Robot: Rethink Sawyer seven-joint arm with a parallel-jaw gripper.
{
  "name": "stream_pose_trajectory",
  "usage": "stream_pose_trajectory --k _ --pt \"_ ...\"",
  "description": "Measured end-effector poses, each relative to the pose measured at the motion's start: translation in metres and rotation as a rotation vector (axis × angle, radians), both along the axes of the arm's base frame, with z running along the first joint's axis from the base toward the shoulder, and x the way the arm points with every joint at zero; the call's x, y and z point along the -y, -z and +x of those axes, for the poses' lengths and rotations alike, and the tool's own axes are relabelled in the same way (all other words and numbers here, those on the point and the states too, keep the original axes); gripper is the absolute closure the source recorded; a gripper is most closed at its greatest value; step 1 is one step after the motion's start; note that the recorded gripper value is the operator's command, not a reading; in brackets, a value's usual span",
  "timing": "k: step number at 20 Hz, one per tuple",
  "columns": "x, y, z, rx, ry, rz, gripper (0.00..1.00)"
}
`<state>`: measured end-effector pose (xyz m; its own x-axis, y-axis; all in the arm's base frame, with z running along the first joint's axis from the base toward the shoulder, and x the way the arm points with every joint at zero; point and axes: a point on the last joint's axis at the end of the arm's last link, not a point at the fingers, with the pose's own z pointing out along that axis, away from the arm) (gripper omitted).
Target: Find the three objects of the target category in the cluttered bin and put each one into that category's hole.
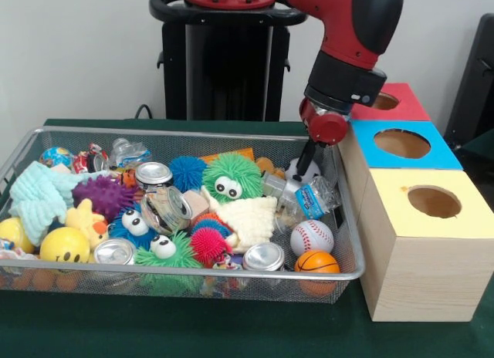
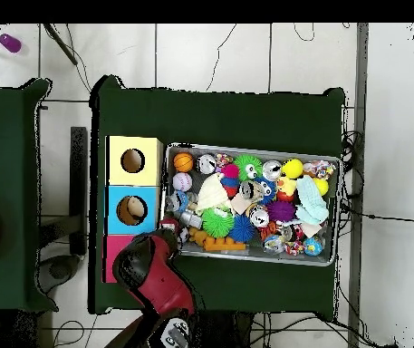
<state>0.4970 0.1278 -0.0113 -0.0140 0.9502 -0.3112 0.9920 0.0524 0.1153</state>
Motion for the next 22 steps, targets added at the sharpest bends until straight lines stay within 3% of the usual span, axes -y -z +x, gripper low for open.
stream_pose_trajectory --k 10,14,18,22 --pt "0.009 0.001 -0.011 -0.001 -0.055 -0.108 1.00" --pt "0.010 -0.006 -0.008 0.008 -0.079 -0.142 1.00" --pt "0.006 -0.014 -0.005 0.002 -0.114 -0.160 1.00" --pt "-0.003 -0.016 -0.002 -0.025 -0.182 -0.155 1.00"
